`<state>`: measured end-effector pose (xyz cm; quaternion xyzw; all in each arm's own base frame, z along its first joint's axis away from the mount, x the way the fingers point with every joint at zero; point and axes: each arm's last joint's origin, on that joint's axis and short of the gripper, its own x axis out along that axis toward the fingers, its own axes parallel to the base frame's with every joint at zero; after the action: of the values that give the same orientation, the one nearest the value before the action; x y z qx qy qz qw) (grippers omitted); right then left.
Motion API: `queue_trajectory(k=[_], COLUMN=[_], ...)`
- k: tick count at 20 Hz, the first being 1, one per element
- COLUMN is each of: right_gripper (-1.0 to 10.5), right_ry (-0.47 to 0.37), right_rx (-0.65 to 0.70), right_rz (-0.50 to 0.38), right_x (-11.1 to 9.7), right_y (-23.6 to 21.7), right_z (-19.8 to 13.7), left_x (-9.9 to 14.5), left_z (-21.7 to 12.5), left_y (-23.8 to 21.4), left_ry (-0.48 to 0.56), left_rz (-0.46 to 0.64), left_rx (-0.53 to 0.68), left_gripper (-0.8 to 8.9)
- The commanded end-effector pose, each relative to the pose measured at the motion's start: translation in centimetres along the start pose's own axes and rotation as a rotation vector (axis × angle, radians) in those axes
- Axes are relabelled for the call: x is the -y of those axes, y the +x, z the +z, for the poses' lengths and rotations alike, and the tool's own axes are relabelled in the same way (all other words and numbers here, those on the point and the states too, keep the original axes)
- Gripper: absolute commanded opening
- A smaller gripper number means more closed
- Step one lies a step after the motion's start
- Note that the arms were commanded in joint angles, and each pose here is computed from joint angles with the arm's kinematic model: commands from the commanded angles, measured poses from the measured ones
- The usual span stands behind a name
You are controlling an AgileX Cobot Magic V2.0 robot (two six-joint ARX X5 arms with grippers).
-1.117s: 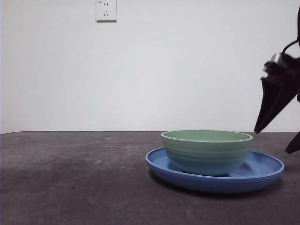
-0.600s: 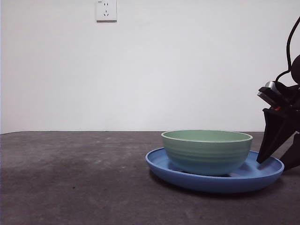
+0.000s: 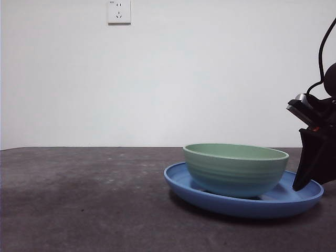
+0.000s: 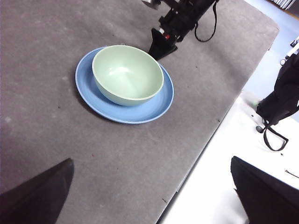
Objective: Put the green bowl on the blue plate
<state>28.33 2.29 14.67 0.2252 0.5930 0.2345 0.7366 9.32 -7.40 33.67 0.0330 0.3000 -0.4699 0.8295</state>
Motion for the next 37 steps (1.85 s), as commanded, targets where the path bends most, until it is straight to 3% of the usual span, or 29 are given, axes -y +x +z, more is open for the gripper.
queue_trajectory(k=[1, 7, 10, 15, 25, 26, 29, 30, 35, 37], right_gripper=[0.1, 0.1, 0.1, 0.1, 0.1, 0.3, 2.5, 2.8, 2.9, 3.5], right_ry=[0.004, -0.029, -0.058, -0.068, -0.062, -0.063, -0.072, -0.076, -0.097, -0.117], right_rx=[0.011, 0.006, 0.005, -0.010, -0.044, -0.043, -0.032, -0.026, 0.034, 0.085], right_rz=[0.009, 0.018, -0.005, 0.035, -0.011, -0.011, -0.003, 0.003, -0.003, -0.030], right_x=[-0.6, -4.2, -6.6, -9.4, -9.2, -9.2, -9.3, -9.3, -10.2, -11.1], right_y=[-0.3, -0.8, 0.2, 3.1, 6.5, 6.5, 6.5, 6.5, 3.9, 1.4], right_z=[1.2, 3.0, 3.2, 2.9, 2.7, 2.8, 2.9, 2.9, 3.8, 4.0], left_x=[0.1, 0.1, 0.1, 0.1, 0.1, 0.1, 0.1, 0.1, 0.1, 0.1], left_z=[0.2, 0.2, 0.2, 0.2, 0.2, 0.2, 0.2, 0.2, 0.2, 0.2], left_y=[-0.1, -0.1, -0.1, -0.1, -0.1, -0.1, -0.1, -0.1, -0.1, -0.1], left_ry=[0.018, 0.018, 0.018, 0.019, 0.018, 0.018, 0.018, 0.018, 0.019, 0.019], left_rz=[-0.013, -0.013, -0.013, -0.012, -0.012, -0.013, -0.012, -0.013, -0.013, -0.012], left_rx=[0.005, 0.005, 0.005, 0.006, 0.005, 0.005, 0.005, 0.005, 0.007, 0.007], left_gripper=[5.36, 5.36, 5.36, 5.36, 5.36, 5.36, 5.36, 5.36, 5.36, 5.36])
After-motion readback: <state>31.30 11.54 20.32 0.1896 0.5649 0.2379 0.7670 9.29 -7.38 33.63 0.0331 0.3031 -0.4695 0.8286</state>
